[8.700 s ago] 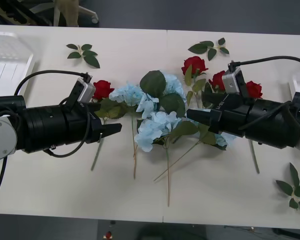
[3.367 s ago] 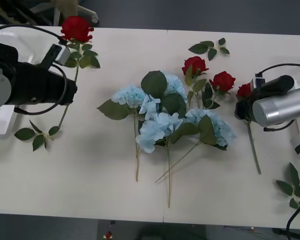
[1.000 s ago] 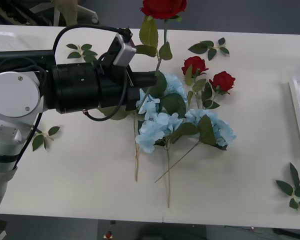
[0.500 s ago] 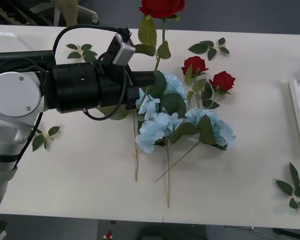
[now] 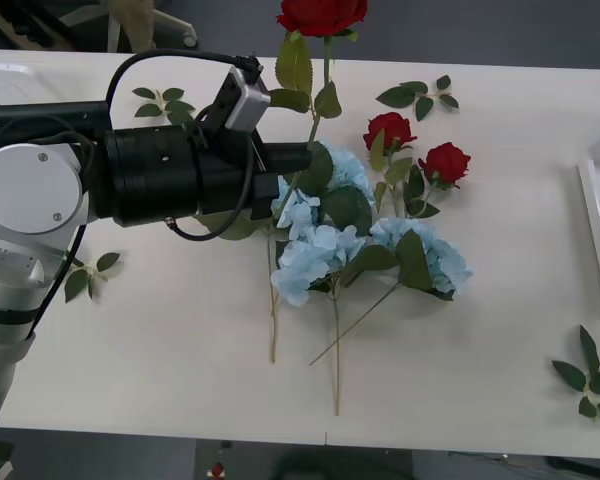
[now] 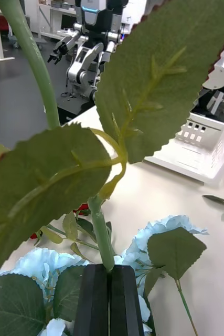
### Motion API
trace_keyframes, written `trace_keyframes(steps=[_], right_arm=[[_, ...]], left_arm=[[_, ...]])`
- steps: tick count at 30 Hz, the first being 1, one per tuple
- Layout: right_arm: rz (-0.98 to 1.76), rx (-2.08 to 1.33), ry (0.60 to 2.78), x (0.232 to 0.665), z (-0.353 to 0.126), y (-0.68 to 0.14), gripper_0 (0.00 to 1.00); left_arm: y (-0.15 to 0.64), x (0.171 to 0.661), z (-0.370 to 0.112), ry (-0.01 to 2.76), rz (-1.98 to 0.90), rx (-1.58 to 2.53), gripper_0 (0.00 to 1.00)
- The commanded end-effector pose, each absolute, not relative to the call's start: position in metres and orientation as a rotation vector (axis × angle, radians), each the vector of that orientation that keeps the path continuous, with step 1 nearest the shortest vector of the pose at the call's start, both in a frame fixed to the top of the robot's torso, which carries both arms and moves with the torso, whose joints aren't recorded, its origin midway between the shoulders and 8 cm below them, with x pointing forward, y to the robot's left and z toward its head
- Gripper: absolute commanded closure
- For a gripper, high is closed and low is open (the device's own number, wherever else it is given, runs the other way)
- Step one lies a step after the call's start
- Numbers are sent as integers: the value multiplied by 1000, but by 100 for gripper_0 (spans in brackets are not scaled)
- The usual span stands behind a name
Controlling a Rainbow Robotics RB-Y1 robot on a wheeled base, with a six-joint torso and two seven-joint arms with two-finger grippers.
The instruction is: Put the red flowers into the right box and the blue flowers into the left box
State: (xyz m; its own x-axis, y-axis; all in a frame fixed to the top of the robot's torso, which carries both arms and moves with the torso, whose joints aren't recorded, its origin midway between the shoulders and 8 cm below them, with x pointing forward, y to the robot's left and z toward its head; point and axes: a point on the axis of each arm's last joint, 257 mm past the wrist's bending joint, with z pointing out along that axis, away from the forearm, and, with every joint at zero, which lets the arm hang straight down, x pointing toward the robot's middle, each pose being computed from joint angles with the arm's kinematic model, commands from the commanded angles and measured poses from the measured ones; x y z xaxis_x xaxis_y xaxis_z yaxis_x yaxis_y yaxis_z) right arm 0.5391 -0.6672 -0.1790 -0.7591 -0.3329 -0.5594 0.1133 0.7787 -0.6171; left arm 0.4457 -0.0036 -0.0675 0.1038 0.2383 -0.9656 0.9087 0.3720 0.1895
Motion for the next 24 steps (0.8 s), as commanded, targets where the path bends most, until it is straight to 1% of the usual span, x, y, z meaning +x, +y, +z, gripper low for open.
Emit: trace_keyframes(steps=[1,3,8,15,18,24], right_arm=[[-793,-106,2231,556,-155,-658,33],[-780,-104,2232,556,-156,-656,22],[-752,-106,2231,560,-155,-650,12],[-655,-128,2242,569,-144,-619,9],[-564,-140,2249,570,-135,-594,9],[-397,-244,2200,553,-114,-532,8]], left_arm=[[-14,443,-50,1313,-631,1186,100],[-14,443,-50,1313,-631,1186,100],[-14,443,-50,1313,-631,1186,100],[-14,443,-50,1313,-631,1186,100],[-14,443,-50,1313,-631,1186,100],[-14,443,-50,1313,-631,1186,100]])
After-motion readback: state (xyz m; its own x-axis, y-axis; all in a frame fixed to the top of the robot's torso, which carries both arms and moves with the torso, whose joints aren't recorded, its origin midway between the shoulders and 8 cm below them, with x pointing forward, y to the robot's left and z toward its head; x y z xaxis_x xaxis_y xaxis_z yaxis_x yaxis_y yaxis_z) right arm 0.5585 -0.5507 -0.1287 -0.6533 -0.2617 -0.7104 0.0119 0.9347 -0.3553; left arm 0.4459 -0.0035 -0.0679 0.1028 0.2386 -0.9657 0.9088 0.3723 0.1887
